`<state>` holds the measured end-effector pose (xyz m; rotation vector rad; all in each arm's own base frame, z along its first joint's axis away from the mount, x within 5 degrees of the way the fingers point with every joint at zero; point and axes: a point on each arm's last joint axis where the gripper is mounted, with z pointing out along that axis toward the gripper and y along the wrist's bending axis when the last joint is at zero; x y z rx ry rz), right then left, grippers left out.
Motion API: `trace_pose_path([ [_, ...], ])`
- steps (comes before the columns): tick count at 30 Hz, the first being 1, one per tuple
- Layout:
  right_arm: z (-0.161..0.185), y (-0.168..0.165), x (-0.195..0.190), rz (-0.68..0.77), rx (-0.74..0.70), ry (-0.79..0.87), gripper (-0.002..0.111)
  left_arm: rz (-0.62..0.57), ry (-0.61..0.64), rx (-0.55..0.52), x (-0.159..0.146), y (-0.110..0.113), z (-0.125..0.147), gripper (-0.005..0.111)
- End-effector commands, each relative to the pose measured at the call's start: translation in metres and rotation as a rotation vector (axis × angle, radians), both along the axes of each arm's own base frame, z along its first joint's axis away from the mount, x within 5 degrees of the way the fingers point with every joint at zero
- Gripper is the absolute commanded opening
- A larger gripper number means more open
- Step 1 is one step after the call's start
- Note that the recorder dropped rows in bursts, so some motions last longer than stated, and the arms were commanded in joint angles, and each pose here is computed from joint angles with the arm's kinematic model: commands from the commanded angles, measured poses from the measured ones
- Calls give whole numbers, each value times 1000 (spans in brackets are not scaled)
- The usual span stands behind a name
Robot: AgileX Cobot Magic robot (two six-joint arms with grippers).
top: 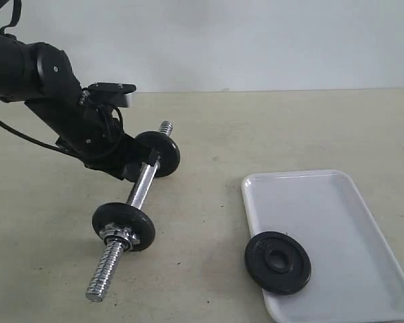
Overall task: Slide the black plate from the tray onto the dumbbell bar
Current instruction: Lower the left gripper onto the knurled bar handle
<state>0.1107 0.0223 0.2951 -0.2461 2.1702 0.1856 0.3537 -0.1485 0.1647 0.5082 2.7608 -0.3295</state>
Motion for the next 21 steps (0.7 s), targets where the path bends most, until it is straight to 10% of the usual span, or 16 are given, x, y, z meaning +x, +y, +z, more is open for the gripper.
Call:
trace_pose_path([
  [1, 3, 1, 0, 9, -4, -22, 0, 6, 34, -35, -2, -4, 2, 43],
  [11, 3, 1, 0, 9, -4, -22, 0, 14, 89, -253, -7, -24, 8, 47],
  [21, 3, 1, 0, 9, -4, -22, 0, -144, -59, -174, -14, -63, -8, 43],
])
